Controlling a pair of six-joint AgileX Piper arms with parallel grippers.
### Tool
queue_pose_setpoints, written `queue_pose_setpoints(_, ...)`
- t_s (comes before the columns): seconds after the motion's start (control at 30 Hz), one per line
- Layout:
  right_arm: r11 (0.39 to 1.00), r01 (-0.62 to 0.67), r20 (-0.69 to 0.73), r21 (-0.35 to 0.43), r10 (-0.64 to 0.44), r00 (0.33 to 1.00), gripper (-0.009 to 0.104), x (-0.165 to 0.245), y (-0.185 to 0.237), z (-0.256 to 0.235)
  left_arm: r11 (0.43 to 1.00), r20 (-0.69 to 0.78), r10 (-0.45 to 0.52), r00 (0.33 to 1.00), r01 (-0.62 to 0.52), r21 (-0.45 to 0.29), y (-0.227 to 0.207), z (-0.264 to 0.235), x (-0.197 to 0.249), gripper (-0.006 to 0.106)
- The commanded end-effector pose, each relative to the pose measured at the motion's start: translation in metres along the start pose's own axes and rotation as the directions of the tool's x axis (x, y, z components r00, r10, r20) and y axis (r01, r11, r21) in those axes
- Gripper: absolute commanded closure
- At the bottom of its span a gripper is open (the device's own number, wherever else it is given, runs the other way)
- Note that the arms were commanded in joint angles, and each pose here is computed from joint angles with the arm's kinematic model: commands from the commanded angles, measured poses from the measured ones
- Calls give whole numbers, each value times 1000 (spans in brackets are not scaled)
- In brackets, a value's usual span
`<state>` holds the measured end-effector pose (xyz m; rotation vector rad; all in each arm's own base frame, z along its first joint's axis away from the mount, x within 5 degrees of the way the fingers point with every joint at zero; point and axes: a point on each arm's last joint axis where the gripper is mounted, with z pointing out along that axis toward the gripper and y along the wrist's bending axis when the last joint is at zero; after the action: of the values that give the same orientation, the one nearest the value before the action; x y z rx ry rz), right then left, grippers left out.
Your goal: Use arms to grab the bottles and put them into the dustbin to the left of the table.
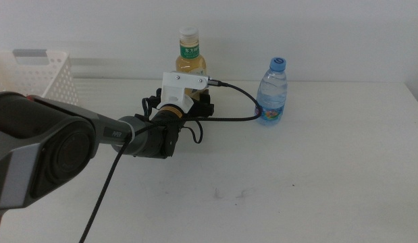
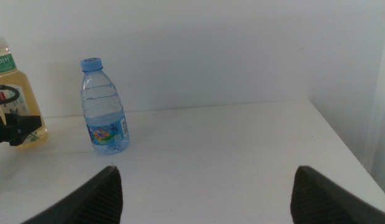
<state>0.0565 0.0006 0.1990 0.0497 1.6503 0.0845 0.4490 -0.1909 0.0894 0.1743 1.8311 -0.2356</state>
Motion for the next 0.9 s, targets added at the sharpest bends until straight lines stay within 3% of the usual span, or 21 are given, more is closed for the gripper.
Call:
queue_pose_setpoints(0.0,1000,9,10,5,-9,1000,12,0,0,0,999,-7,-33,999,33,-31,4,-1,-3,7)
queue_pose_setpoints(0.7,1000,9,10,5,-9,1000,12,0,0,0,998,45,4,999,-1,-59,4,-21,-20,7)
queue_pose_setpoints(0.87,1000,9,10,5,-9,1000,12,0,0,0,998,63,-24,998,28,-58,4,-20,-21,7)
